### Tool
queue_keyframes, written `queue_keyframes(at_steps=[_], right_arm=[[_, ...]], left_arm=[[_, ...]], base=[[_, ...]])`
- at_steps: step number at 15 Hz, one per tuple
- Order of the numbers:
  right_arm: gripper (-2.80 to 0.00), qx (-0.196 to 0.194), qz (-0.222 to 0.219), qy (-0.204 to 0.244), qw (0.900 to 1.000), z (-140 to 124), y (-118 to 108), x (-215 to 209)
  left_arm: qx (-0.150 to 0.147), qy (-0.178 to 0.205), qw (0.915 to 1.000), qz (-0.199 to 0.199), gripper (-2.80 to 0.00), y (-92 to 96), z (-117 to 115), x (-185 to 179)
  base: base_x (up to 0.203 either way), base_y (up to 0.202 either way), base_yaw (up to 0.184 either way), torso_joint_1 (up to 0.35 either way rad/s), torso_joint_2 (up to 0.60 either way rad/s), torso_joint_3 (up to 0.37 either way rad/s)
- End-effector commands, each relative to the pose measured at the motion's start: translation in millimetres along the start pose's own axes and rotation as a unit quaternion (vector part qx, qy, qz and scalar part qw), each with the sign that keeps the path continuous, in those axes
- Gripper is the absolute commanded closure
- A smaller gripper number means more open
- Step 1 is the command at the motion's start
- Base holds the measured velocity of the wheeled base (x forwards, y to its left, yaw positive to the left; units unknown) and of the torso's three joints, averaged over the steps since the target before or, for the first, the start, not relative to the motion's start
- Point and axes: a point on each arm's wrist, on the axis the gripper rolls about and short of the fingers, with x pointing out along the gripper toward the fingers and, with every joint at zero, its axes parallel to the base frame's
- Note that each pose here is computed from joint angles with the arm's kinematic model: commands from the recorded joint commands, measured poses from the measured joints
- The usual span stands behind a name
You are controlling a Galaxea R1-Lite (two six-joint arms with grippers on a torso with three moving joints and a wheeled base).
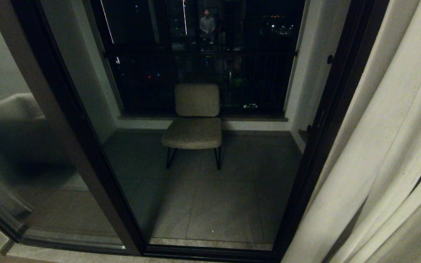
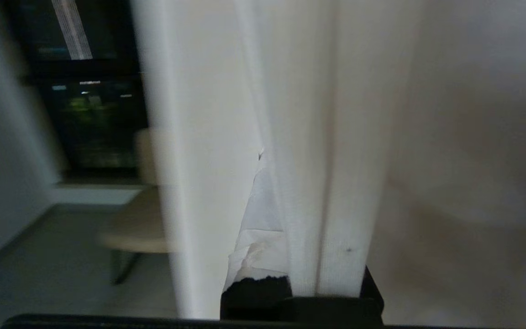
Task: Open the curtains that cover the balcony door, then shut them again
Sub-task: Close the inner curtains on both sides
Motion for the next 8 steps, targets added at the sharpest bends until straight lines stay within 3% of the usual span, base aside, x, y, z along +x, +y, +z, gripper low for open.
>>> queue_keyframes(at_steps=[1, 6, 8], right_arm=[[0.0, 0.008, 0.041, -0.006, 0.999, 2, 24, -1], [0.0, 0.021, 0.102, -0.019, 0.994, 1, 55, 6], [0.0, 0.019, 0.102, -0.022, 0.994, -1, 55, 8]], left_arm=[[0.0, 0.0, 1.0, 0.0, 0.0, 0.0, 0, 0], [0.0, 0.0, 1.0, 0.0, 0.0, 0.0, 0, 0], [0.0, 0.0, 1.0, 0.0, 0.0, 0.0, 0, 0]], base=[[0.0, 0.0, 0.0, 0.0, 0.0, 0.0], [0.0, 0.0, 0.0, 0.0, 0.0, 0.0], [0.0, 0.0, 0.0, 0.0, 0.0, 0.0]])
